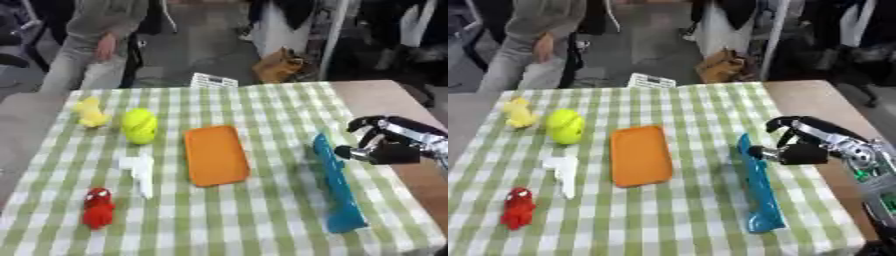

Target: Pick up objects on the table and place them in the box.

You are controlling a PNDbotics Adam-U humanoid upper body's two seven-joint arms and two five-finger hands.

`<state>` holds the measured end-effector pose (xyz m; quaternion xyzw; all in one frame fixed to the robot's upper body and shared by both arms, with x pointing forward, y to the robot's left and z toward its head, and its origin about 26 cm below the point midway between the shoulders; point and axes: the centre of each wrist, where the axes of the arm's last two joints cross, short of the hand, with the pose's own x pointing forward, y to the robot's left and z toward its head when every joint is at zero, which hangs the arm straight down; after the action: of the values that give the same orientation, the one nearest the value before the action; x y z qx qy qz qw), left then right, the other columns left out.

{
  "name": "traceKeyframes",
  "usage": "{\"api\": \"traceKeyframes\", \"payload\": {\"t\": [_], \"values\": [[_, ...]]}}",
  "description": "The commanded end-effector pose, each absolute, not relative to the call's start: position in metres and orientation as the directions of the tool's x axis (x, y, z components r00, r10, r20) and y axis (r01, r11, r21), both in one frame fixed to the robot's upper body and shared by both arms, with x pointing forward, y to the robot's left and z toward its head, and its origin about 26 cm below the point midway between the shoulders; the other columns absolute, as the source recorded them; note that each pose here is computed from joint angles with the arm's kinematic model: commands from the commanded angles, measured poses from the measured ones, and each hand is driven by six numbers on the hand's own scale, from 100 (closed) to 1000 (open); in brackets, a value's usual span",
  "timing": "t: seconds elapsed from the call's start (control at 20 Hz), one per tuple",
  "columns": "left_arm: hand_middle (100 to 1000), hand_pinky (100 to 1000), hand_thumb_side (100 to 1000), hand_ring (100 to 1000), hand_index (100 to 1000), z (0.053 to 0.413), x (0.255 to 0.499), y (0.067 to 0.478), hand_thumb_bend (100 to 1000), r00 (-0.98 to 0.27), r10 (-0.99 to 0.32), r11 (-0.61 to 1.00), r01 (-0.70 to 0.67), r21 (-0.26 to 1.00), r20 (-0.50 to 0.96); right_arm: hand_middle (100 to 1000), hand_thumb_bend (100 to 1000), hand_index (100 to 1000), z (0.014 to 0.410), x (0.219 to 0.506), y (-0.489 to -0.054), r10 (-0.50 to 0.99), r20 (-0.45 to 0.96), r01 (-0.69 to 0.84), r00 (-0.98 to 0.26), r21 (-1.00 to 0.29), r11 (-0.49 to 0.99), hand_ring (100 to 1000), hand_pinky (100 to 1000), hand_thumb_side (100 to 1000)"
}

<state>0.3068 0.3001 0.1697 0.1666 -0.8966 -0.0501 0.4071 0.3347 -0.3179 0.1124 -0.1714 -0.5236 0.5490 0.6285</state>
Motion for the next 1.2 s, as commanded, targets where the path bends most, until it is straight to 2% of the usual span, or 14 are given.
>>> {"api": "traceKeyframes", "payload": {"t": [0.05, 1.2], "values": [[728, 539, 836, 680, 840, 0.177, 0.306, 0.302, 206, -0.628, -0.355, 0.935, -0.26, 0.243, 0.693, 851, 615, 935, 0.123, 0.337, -0.322, 0.885, 0.434, -0.5, -0.168, -0.811, 0.303, 733, 534, 648], [728, 539, 837, 678, 840, 0.177, 0.306, 0.302, 205, -0.629, -0.351, 0.936, -0.255, 0.242, 0.694, 850, 593, 934, 0.108, 0.341, -0.313, 0.886, 0.429, -0.576, -0.173, -0.775, 0.262, 733, 540, 680]]}}
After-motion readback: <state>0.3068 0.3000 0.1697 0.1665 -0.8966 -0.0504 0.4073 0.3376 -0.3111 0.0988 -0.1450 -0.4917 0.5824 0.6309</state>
